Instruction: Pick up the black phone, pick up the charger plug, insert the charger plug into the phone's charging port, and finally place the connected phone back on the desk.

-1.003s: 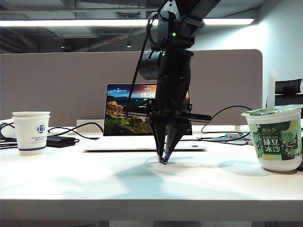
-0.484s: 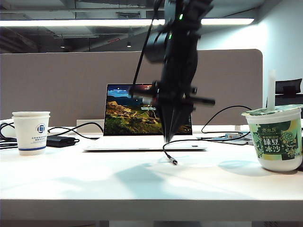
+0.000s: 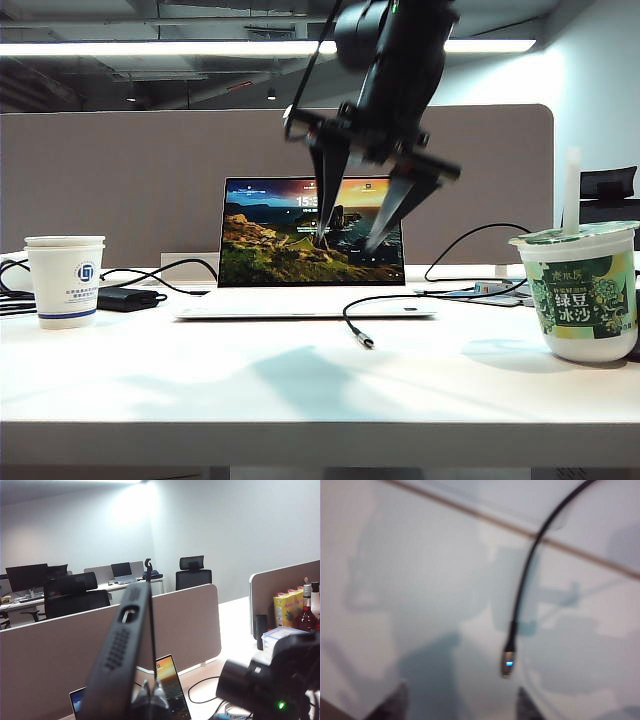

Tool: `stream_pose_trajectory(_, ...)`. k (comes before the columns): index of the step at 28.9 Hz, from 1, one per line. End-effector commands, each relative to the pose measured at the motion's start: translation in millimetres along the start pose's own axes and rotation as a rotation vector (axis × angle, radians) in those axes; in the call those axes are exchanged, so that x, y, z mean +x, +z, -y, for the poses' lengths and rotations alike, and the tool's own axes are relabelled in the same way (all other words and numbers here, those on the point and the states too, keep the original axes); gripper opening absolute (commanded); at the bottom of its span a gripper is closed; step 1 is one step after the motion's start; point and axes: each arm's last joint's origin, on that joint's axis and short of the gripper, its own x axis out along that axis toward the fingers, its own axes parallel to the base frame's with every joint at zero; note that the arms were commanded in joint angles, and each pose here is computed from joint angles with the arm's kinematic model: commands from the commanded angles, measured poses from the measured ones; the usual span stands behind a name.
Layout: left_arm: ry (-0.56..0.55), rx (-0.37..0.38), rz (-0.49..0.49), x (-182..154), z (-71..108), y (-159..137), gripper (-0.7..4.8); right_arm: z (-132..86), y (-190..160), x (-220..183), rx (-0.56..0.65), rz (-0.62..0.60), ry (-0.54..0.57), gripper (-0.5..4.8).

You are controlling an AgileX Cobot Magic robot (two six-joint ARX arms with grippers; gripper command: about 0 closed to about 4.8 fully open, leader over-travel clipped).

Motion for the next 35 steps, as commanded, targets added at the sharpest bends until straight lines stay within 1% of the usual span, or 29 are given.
stream_pose_trajectory(1,0.001,0.003,0.055,-2.2,-0.8,8.0,-0.07,1.4,-0.4,19.1,0.001,-0.071,0.038,2.43)
stream_pose_trajectory(8,0.001,0.003,0.056,-2.3,-0.8,8.1,-0.07,11.6,-1.0,51.8,0.023,-0.156,-0.044,2.38)
stream_pose_trajectory(10,0.001,0.003,0.056,-2.3,-0.8,8.0,-0.07,12.8,-0.8,57.3,0.019,-0.167,-0.046,2.26)
stream_pose_trajectory(12,0.001,0.003,0.056,-2.3,-0.8,8.1,-0.07,13.7,-0.5,60.4,0.003,-0.167,-0.054,2.08)
stream_pose_trajectory(21,0.001,0.003,0.055,-2.1,-0.8,7.9,-0.07,15.4,1.2,63.4,-0.056,-0.152,-0.084,2.07)
stream_pose_trajectory(27,0.001,0.003,0.055,-2.1,-0.8,7.9,-0.07,15.5,3.5,66.1,-0.060,-0.135,-0.078,2.06)
stream_pose_trajectory(35,0.001,0.003,0.054,-2.1,-0.8,7.8,-0.07,18.7,1.8,78.8,-0.052,-0.175,-0.085,1.98)
